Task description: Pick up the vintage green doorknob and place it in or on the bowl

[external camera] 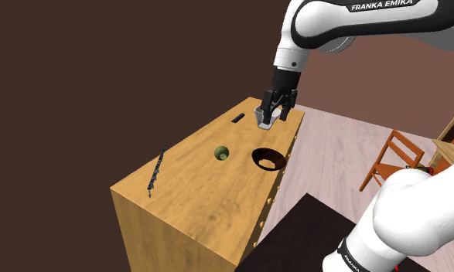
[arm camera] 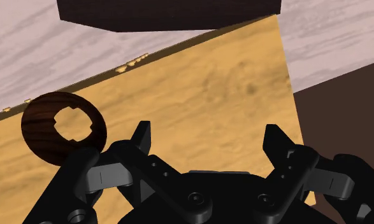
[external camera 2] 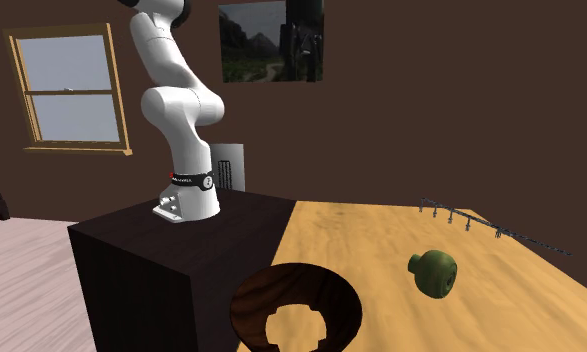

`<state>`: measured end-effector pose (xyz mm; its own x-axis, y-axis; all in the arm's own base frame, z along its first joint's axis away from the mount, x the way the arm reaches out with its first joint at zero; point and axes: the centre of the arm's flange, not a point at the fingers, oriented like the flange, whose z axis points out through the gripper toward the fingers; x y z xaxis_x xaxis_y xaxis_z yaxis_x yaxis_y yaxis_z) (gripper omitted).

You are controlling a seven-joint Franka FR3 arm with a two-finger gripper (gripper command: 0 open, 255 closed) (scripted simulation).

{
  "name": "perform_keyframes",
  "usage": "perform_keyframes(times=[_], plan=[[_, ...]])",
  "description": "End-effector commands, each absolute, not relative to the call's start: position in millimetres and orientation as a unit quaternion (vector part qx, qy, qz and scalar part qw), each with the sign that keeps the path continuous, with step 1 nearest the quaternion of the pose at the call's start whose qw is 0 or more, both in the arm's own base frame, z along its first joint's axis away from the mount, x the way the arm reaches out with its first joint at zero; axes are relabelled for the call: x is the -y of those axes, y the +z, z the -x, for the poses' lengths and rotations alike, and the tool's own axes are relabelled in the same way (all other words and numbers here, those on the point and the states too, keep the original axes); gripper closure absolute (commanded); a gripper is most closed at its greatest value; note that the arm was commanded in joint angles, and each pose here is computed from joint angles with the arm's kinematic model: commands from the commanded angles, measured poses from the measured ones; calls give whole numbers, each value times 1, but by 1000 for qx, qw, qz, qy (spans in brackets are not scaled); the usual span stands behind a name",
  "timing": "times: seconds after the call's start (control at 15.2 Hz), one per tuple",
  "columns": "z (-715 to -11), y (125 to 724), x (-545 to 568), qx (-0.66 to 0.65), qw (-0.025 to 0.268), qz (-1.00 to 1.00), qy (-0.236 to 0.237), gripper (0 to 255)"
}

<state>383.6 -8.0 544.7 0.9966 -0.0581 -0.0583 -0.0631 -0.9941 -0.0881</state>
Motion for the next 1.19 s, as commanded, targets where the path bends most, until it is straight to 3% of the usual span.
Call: perform_keyframes(times=[0.0,1.12], plan=[[-403,529,17,-36,50,998,31,0],[-571,380,86,-80,89,991,61,0]])
